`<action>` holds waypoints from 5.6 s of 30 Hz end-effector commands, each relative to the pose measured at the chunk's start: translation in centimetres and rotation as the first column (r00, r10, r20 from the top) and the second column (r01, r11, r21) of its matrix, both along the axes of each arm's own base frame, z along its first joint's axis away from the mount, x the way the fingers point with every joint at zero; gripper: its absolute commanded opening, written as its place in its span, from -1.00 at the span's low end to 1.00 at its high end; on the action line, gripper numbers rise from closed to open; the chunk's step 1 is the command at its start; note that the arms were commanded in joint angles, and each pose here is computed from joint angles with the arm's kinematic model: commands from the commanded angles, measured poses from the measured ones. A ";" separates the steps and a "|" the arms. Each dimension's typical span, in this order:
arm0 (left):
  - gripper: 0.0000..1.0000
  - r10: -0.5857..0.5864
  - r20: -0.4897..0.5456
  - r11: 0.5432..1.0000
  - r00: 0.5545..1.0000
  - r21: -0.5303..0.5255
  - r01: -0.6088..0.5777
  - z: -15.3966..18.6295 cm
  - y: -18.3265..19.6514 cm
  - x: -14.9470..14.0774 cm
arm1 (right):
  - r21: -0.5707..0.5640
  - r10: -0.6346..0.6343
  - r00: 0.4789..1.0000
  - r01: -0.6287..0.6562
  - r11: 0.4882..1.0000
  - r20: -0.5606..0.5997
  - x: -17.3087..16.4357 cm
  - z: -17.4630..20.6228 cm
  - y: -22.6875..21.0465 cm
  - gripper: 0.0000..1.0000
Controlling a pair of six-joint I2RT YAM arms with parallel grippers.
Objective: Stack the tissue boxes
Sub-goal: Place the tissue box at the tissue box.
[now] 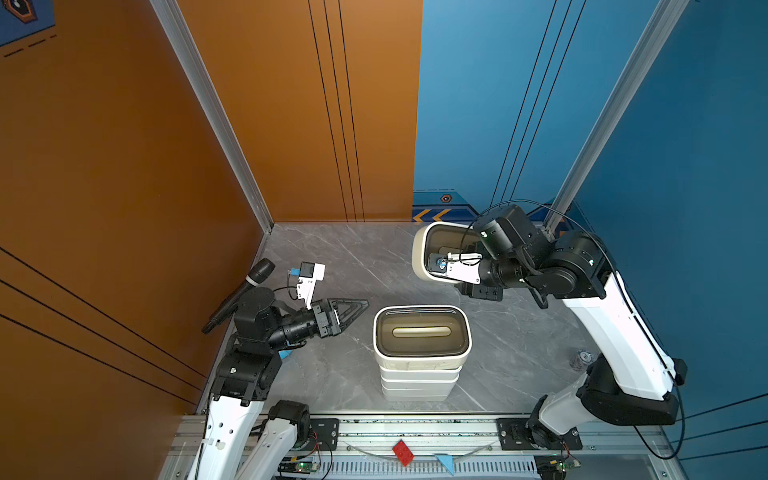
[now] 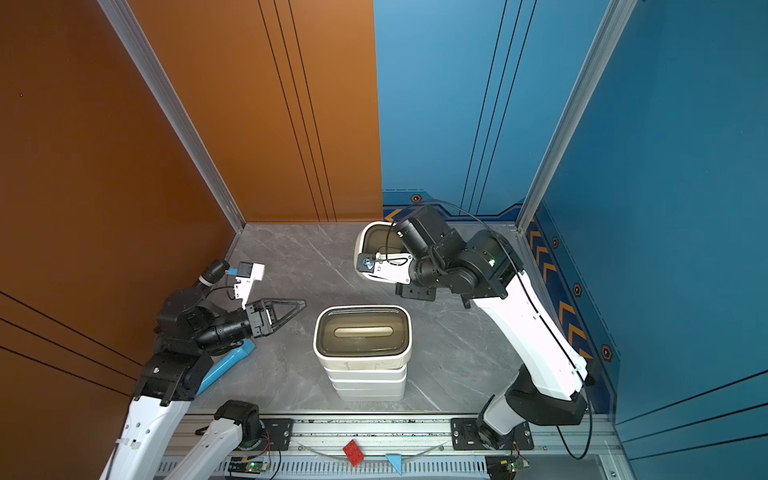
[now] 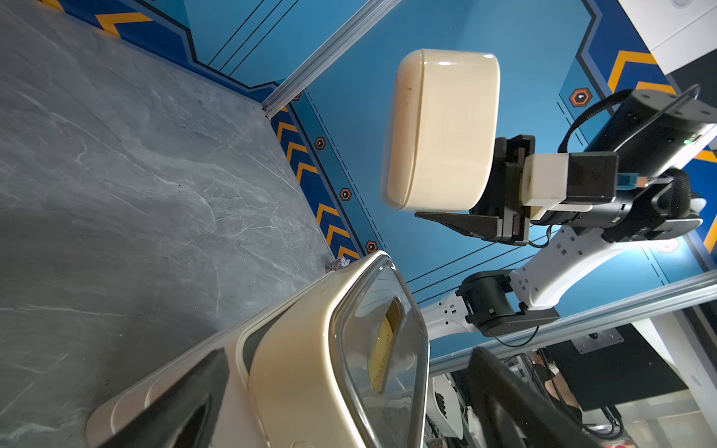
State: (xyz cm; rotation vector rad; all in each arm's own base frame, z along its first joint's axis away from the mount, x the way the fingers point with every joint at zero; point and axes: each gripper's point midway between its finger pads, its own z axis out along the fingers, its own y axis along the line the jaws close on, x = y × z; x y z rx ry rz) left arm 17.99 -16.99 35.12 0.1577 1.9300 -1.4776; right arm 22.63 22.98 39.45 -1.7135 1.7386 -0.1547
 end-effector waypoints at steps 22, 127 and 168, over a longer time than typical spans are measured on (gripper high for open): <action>0.95 -0.072 0.078 0.992 0.994 0.113 0.063 0.6 0.0 -2.6 | -0.060 0.086 0.995 -0.083 0.995 0.058 -5.9 0.9 3.7 -0.32; 0.96 -0.210 0.170 0.977 0.963 0.083 0.198 0.7 -0.9 -3.7 | -0.011 0.171 0.904 -0.191 0.982 -0.392 -14.0 -3.8 3.8 -0.27; 0.96 -0.236 0.192 0.971 0.953 0.083 0.224 0.5 -1.1 -5.0 | -0.027 0.135 0.908 -0.159 0.987 -0.397 -13.0 -4.4 4.7 0.20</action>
